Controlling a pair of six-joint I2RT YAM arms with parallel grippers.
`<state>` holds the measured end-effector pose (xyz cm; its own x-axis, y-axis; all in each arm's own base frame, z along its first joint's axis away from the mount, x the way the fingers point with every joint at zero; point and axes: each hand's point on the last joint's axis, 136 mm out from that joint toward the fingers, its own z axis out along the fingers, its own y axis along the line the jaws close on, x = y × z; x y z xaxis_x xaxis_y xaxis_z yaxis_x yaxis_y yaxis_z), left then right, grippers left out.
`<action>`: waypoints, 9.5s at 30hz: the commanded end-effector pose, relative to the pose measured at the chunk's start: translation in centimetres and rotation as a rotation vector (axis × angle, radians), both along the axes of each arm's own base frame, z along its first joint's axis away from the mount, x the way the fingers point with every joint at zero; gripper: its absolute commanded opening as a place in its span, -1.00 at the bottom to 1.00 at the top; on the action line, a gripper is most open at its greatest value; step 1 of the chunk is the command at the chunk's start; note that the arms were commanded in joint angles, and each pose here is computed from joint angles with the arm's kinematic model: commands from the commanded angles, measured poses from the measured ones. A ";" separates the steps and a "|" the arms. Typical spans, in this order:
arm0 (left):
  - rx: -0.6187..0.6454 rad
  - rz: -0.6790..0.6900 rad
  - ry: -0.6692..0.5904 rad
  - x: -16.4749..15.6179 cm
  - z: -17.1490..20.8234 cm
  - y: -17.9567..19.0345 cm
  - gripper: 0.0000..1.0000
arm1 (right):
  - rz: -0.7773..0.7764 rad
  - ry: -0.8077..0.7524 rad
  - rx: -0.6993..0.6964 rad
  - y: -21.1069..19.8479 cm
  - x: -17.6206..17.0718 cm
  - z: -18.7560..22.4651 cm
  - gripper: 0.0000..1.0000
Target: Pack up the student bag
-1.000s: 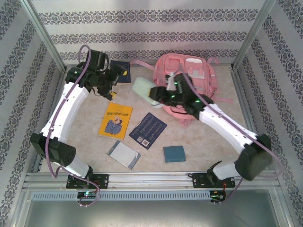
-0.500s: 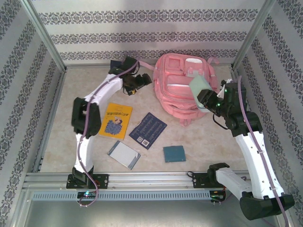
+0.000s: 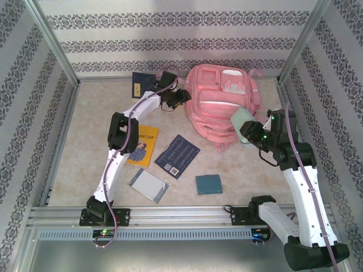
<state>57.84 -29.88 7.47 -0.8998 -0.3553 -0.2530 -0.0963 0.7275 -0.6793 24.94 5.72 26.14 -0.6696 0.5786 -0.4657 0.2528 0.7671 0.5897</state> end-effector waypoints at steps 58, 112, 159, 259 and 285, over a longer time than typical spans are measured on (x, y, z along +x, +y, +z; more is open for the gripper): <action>0.060 -0.537 -0.557 -7.5 7.8 -19.8 0.95 | -0.143 0.018 -0.536 -7.8 -2.4 4.7 0.05; -0.232 -0.320 -0.474 -5.0 16.2 -16.7 -1.00 | -0.343 0.602 -0.265 -8.2 -8.4 -12.0 0.93; -0.591 0.015 -0.250 1.7 25.1 -4.1 -1.00 | -0.294 0.250 -0.135 -4.1 0.4 -9.6 0.30; -0.640 -0.107 0.016 -1.7 21.6 -5.2 -1.00 | 0.762 0.596 -0.762 13.3 -4.7 -23.0 0.96; -0.673 -0.125 0.011 -1.8 22.2 -5.5 -1.00 | 0.479 0.628 -0.208 7.7 -7.6 -22.9 0.96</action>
<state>55.79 -36.93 24.76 -0.9508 -0.3042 0.0589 -0.1272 0.2100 -0.9694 18.29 13.93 3.90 -0.9979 0.0560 -0.0312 0.0453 0.9604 0.2750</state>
